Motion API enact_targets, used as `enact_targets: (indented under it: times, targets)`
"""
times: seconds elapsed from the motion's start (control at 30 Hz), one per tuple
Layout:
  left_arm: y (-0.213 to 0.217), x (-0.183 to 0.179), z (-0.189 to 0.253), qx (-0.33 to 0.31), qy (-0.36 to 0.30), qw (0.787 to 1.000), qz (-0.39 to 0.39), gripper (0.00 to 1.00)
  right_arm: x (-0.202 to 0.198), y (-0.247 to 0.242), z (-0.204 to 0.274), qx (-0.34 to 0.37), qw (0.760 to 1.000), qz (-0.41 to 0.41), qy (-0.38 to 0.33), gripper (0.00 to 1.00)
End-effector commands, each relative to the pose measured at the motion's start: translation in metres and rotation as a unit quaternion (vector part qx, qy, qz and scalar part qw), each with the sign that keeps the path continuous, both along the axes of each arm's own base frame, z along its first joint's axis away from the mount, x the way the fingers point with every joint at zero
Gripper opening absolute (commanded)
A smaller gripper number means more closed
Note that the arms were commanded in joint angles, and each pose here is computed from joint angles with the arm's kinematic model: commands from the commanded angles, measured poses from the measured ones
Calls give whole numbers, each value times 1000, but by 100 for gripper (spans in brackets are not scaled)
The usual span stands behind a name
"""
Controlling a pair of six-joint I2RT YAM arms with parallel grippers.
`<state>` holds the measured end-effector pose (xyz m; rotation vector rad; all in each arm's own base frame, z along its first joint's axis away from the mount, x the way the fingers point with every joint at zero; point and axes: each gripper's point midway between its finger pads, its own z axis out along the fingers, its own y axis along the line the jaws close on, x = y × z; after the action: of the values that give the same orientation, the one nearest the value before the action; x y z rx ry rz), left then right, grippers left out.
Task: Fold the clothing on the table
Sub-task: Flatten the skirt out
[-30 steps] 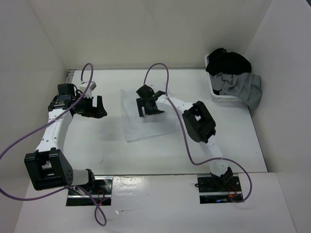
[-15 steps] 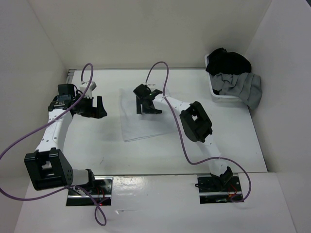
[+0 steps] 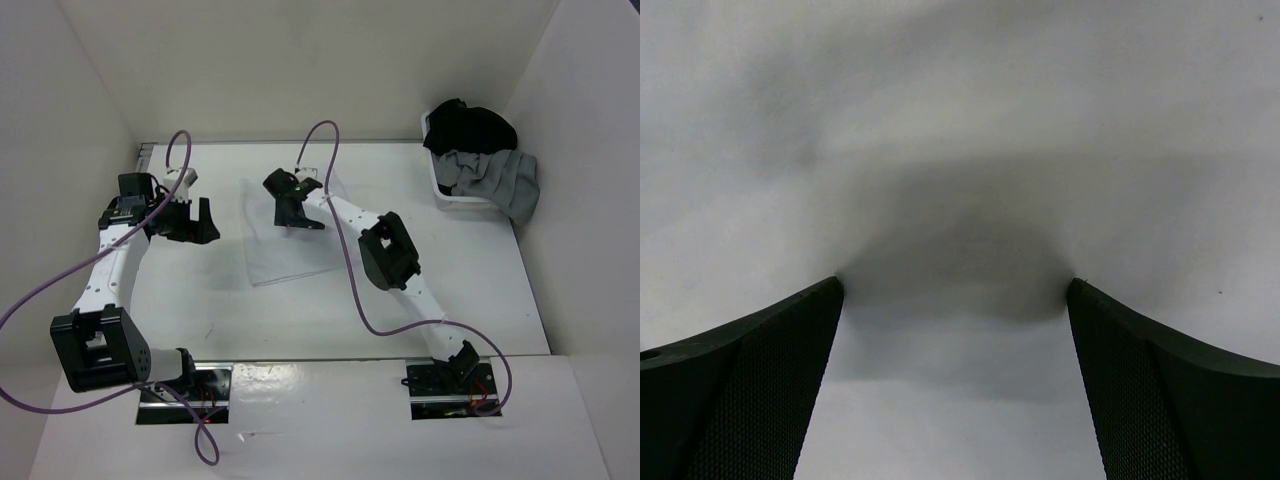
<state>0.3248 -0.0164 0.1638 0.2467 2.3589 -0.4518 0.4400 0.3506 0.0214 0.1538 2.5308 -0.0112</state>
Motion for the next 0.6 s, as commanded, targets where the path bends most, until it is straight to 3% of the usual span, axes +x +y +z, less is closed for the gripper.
enact_targets:
  times: [0.0,0.13,0.17,0.23,0.27,0.43,0.57]
  targets:
    - [0,1,2,-9,-6,1000,5,100,-11,-1,-11,-21,1000,-13,11,96]
    - [-5,-2,6,-19,-11,1000,-8,100,-7,0,59,11,999,17,-43,96]
    - [-8,-3,10,-21,-14,1000,-18,100,-7,-1,110,41,996,24,-82,96]
    - [-19,-8,5,-51,10,998,-41,100,-12,-5,141,53,990,62,-118,98]
    - [-21,-7,8,-57,11,997,-54,100,-19,-12,193,88,981,76,-155,98]
    - [-40,-16,-3,-123,78,985,-95,98,-38,-75,245,124,953,176,-215,98]
    - [-57,-17,-29,-148,143,971,-120,91,-26,-165,234,89,963,141,-213,98]
